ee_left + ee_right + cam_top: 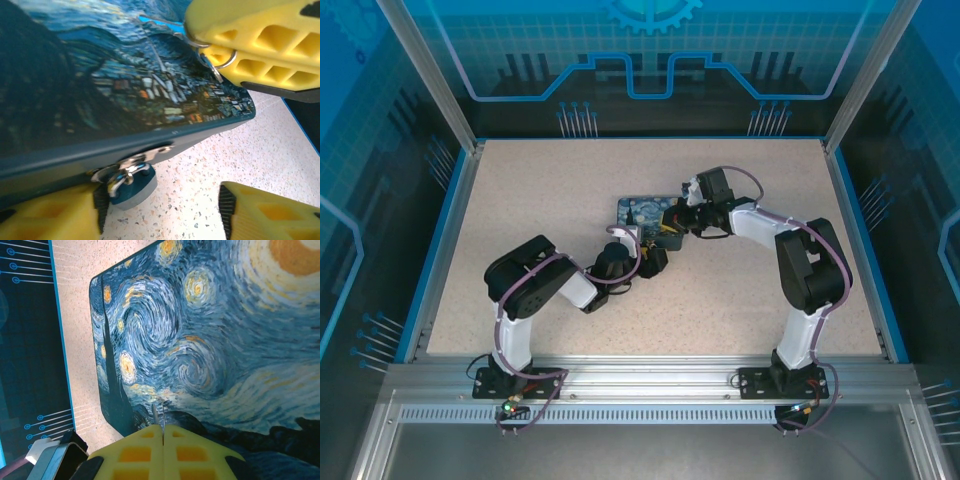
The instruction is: Unlock the padlock with the key
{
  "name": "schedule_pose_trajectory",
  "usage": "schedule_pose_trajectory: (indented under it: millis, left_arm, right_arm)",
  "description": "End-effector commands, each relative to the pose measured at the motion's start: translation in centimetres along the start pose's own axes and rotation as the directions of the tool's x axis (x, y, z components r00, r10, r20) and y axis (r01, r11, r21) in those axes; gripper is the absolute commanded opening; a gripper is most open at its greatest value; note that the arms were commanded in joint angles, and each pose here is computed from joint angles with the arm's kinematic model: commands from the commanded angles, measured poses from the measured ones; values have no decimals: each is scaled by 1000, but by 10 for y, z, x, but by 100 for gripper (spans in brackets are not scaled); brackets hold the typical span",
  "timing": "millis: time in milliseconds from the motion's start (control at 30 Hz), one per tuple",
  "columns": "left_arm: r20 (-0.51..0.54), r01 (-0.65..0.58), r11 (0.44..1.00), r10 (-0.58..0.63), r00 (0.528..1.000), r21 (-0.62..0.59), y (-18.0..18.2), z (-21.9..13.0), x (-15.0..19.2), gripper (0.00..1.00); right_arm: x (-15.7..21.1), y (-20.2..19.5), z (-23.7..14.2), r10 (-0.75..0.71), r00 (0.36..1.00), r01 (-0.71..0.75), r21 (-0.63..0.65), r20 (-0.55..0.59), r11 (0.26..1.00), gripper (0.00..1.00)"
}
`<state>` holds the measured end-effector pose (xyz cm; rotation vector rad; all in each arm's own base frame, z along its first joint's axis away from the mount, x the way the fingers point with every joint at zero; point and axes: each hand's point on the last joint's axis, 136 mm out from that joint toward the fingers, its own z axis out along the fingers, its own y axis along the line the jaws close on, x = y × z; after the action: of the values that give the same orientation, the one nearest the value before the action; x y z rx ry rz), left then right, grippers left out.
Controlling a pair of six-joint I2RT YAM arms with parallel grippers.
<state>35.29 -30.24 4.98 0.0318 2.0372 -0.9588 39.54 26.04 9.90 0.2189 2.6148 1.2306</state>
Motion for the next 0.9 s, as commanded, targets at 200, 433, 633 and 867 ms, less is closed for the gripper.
schedule_pose_trajectory:
  millis: [200, 433, 633, 867]
  left_arm:
    - [42, 16, 999, -18, 999, 49, -10, -2, -10, 55]
    - [22, 26, 999, -27, 999, 47, -9, 6, -3, 56]
    - [11, 27, 999, -28, 1000, 40, -7, 9, 5, 56]
    - [18, 29, 998, -30, 999, 57, -12, 15, 1, 49]
  right_arm:
    - [2, 3, 6, -6, 1000, 6, 3, -16, 1000, 0]
    - [1, 3, 6, -8, 1000, 8, 1, -16, 1000, 0]
    - [2, 2, 9, -4, 1000, 4, 0, -22, 1000, 0]
    - [2, 0, 10, -2, 1000, 2, 3, -24, 1000, 0]
